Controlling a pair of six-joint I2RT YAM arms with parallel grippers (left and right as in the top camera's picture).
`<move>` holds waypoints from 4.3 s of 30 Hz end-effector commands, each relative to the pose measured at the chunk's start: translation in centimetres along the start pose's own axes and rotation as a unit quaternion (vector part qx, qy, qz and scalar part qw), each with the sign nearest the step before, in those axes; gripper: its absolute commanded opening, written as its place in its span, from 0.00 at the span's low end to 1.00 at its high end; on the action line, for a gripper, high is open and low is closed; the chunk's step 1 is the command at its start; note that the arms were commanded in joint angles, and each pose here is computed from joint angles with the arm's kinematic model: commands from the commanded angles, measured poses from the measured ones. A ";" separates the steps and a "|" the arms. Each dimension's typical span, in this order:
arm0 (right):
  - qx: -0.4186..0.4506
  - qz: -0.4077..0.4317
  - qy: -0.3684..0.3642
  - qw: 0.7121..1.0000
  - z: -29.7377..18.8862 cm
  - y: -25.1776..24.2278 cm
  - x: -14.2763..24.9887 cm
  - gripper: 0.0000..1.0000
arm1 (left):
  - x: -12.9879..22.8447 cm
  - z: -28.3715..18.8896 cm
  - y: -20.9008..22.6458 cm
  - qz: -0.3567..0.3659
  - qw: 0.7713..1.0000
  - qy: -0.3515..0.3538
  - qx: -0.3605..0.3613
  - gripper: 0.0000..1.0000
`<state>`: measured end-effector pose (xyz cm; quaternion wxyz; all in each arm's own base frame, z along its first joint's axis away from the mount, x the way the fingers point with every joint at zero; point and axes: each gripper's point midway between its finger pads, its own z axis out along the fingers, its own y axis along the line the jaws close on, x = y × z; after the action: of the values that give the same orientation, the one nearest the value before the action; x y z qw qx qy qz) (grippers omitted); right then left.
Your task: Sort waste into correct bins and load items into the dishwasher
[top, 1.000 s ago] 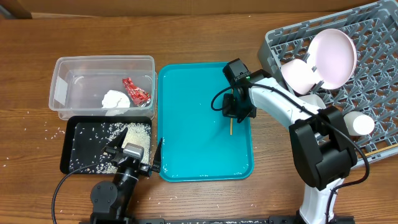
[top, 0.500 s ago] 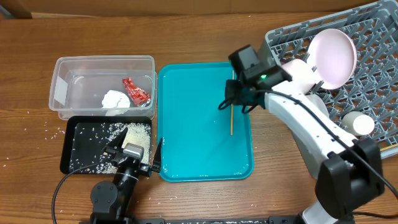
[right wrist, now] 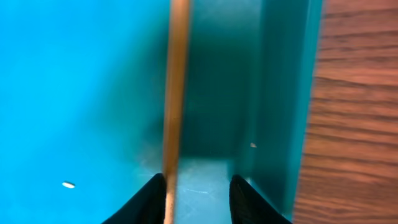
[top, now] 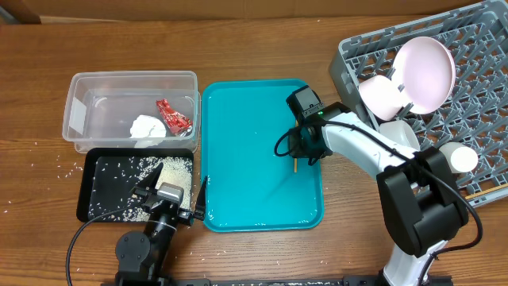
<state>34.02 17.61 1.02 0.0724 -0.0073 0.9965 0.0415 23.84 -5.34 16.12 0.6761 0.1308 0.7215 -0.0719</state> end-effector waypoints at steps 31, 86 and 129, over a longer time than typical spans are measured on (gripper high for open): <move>0.012 0.302 -0.312 0.901 -26.1 -12.2 -7.6 0.04 | 0.0 0.0 -0.1 0.012 1.000 -0.002 0.003 1.00; -0.164 0.081 -0.316 0.931 -32.8 -8.6 3.2 0.82 | 0.0 0.0 -0.1 0.012 1.000 -0.002 0.003 1.00; -0.082 -0.127 -0.611 0.777 -22.0 -9.8 8.6 1.00 | 0.0 0.0 -0.1 0.012 1.000 -0.002 0.003 1.00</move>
<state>22.39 5.76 22.58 0.6562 -0.1057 0.7401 0.1024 23.84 -5.35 16.11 0.6761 0.1308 0.7215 -0.0721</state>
